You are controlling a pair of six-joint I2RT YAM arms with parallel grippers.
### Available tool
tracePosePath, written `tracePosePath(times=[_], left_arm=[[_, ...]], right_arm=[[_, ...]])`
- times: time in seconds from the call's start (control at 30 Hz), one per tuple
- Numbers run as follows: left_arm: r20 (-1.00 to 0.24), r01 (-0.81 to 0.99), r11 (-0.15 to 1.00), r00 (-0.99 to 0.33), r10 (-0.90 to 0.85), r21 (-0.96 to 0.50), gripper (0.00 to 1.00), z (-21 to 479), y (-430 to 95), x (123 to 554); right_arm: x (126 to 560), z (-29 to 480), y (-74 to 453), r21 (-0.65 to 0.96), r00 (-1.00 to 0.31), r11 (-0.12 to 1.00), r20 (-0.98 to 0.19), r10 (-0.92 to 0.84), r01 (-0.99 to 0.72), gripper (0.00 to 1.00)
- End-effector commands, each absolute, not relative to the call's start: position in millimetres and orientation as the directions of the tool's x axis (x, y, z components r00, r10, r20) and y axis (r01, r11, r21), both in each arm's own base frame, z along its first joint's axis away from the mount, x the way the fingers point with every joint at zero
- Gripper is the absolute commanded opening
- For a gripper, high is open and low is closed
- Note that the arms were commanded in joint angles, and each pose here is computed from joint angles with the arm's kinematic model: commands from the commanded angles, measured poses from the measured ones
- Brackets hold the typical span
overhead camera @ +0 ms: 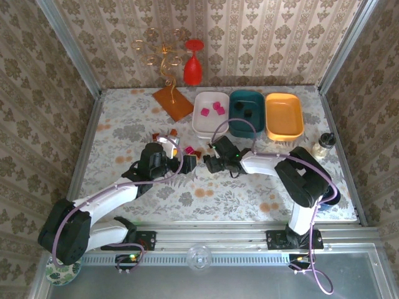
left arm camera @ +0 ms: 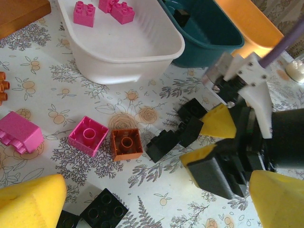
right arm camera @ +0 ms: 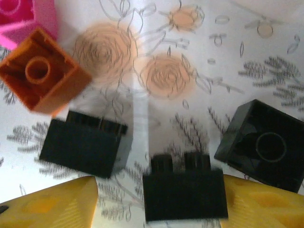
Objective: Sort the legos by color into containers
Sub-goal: Pick up the lego from the center of the table, then place the lego in the container.
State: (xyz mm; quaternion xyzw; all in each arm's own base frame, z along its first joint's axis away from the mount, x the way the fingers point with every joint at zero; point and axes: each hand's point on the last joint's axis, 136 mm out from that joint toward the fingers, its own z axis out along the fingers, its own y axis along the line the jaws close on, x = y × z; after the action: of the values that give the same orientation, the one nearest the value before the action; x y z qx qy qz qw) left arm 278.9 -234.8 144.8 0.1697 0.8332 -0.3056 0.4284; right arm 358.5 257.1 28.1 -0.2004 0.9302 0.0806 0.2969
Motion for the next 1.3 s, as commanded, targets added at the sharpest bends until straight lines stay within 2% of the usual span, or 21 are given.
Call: tracePosePath(times=[0.0,0.2,0.4,0.53,0.73,0.9,1.03,1.13,1.27], left_arm=[[-0.810,0.528,0.766,-0.586,0.015,-0.368,1.00,144,-232,281],[-0.809,0.530,0.762,-0.587,0.015,-0.371,1.00,145,-232,281],[-0.809,0.528,0.765,-0.588,0.017,-0.369,1.00,144,-232,282],[-0.807,0.525,0.768,-0.590,0.017,-0.367,1.00,142,-231,282],[-0.808,0.534,0.758,-0.590,0.017,-0.374,1.00,143,-234,282],[-0.824,0.579,0.714,-0.567,0.005,-0.394,1.00,152,-243,277],[-0.836,0.617,0.682,-0.548,0.013,-0.393,1.00,159,-250,272],[-0.842,0.630,0.674,-0.539,0.020,-0.387,1.00,160,-254,269],[-0.843,0.629,0.676,-0.537,0.021,-0.384,1.00,161,-254,268]], right_arm=[[377,30,253,-0.026,-0.721,0.911,-0.603,-0.342,-0.411,0.67],[379,22,254,-0.032,-0.720,0.900,-0.588,-0.369,-0.434,0.65],[369,23,252,-0.011,-0.726,0.896,-0.581,-0.368,-0.445,0.46],[362,46,250,0.015,-0.709,0.894,-0.616,-0.344,-0.447,0.37],[371,113,237,0.088,-0.656,0.910,-0.721,-0.223,-0.406,0.33],[427,151,175,0.248,-0.643,0.955,-0.760,0.089,-0.161,0.33],[481,145,118,0.310,-0.609,0.949,-0.741,0.282,0.062,0.33],[522,126,95,0.315,-0.608,0.936,-0.715,0.345,0.160,0.33],[568,105,98,0.305,-0.655,0.935,-0.671,0.347,0.183,0.37]])
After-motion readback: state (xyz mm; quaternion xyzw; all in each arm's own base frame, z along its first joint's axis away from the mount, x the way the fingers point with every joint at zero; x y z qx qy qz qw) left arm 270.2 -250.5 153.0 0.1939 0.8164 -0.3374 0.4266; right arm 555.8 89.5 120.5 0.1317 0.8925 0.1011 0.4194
